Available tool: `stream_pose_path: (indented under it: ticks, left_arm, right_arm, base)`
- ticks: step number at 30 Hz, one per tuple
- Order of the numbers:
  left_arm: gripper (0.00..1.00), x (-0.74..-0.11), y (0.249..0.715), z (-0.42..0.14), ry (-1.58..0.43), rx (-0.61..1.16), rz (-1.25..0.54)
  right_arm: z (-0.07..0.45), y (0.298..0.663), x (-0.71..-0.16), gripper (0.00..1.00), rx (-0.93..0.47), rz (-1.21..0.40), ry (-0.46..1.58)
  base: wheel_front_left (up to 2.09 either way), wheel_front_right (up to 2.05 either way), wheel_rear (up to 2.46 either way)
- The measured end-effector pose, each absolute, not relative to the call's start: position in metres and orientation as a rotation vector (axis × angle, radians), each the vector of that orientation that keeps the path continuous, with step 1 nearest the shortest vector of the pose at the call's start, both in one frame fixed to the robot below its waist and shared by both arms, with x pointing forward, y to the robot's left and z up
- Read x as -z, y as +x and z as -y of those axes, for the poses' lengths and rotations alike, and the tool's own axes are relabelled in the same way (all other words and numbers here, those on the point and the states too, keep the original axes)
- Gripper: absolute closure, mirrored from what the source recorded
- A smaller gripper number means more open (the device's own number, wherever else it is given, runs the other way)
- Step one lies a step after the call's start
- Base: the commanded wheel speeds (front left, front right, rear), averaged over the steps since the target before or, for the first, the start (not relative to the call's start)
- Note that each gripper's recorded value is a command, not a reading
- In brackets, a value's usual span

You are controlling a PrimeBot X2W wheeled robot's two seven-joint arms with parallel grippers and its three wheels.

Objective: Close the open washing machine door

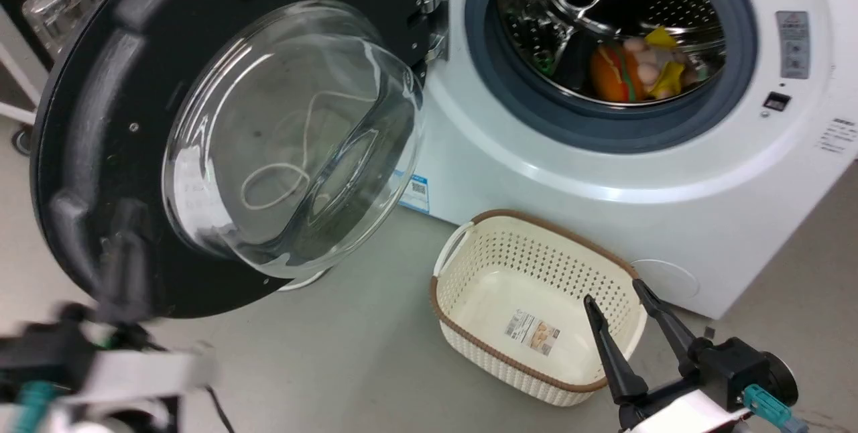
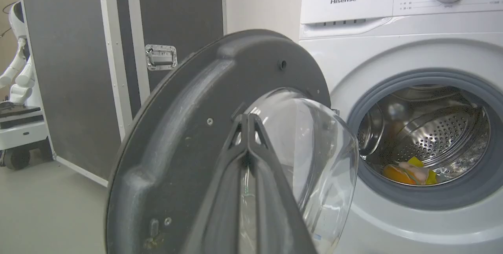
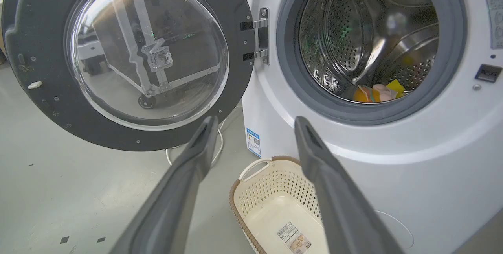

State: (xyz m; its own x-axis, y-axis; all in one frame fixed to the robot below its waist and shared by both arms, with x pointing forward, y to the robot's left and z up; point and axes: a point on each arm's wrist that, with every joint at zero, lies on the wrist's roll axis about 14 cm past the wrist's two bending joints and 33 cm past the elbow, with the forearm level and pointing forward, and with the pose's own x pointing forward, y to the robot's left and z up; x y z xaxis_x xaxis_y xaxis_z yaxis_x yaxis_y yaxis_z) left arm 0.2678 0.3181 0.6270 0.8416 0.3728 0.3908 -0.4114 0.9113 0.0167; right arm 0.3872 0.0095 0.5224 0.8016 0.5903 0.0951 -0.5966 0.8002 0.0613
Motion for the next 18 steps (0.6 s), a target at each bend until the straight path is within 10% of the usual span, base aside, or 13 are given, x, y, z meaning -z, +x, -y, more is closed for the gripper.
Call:
stream_pose_path:
  ticks: [18]
  left_arm:
    - [1.00, -0.672, 0.257, -0.503, -0.252, -0.737, 0.404]
  right_arm:
    - [-0.015, 0.397, -0.496, 0.00, -0.665, 0.020, 0.115]
  base:
    - [0.00, 0.00, 0.00]
